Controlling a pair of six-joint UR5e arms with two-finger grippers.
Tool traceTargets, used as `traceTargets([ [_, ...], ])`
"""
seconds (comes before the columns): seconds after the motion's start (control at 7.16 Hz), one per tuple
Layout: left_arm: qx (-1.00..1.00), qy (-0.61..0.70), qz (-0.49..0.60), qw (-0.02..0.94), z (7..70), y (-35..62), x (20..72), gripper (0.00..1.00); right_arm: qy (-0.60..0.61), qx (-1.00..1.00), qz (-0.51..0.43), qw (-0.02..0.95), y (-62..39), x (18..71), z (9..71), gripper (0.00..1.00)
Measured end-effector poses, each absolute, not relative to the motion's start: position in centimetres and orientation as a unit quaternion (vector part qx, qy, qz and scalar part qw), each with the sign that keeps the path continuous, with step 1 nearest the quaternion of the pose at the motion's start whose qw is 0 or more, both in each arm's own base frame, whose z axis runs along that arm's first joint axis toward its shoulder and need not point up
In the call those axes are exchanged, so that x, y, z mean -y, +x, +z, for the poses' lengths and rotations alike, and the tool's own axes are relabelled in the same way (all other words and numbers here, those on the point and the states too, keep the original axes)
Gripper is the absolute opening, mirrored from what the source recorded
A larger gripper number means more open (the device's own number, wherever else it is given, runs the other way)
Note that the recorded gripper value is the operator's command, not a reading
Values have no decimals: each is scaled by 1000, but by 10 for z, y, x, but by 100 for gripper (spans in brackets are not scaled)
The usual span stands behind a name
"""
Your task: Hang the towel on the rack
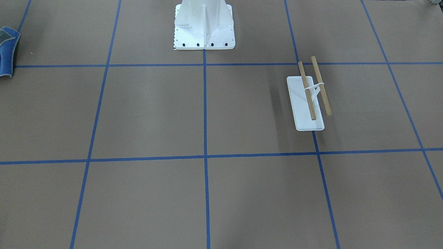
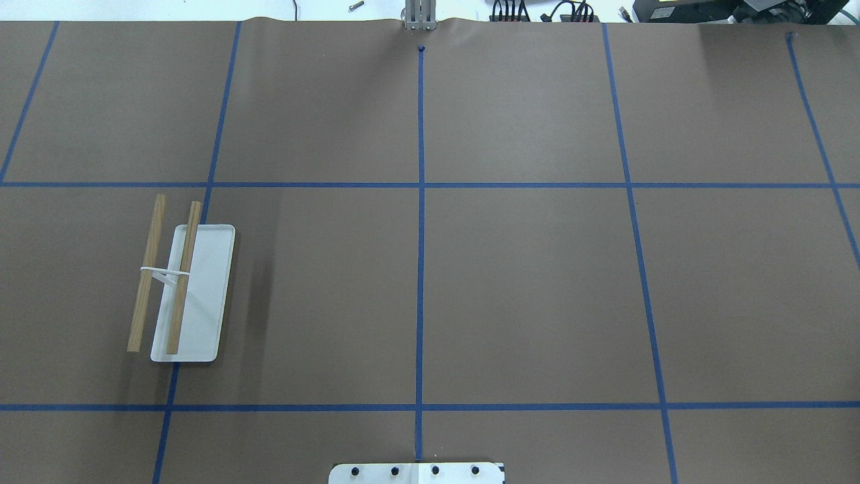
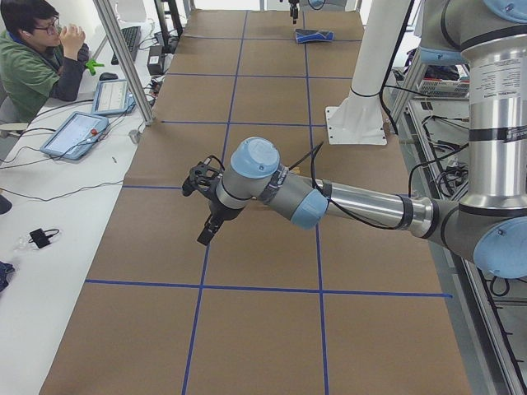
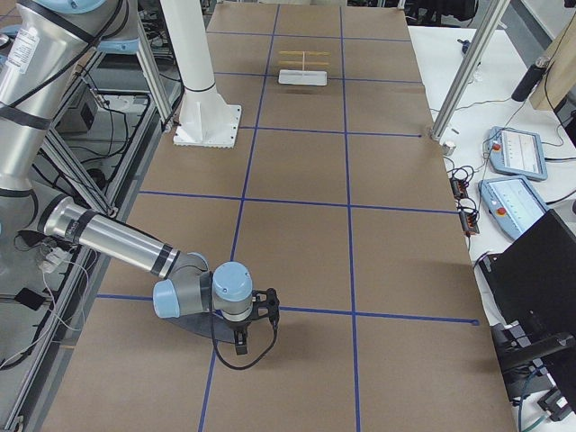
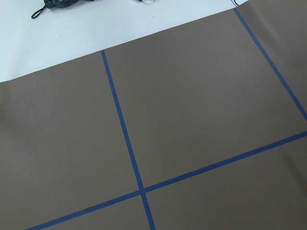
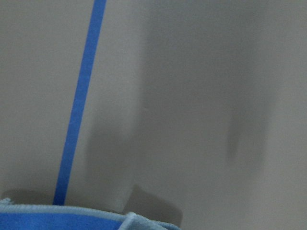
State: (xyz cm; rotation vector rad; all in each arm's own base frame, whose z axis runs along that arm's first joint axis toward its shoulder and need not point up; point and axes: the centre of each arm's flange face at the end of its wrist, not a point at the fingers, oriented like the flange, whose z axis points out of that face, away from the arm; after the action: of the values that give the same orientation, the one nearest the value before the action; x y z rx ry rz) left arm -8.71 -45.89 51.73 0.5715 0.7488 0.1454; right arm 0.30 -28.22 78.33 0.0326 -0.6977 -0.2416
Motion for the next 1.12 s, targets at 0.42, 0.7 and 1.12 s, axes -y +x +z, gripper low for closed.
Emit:
traceTargets([
  [0.42,-359,285,74,886,514,-87,459,98,2,335,-157,929,-23,287,786,83],
  [0.7,-358,290,76,884,512,-87,459,98,-3,324,-160,933,-21,278,809,48],
  [1.12,-357,295,78,883,510,-87,459,98,18,338,-148,929,-33,272,817,31],
])
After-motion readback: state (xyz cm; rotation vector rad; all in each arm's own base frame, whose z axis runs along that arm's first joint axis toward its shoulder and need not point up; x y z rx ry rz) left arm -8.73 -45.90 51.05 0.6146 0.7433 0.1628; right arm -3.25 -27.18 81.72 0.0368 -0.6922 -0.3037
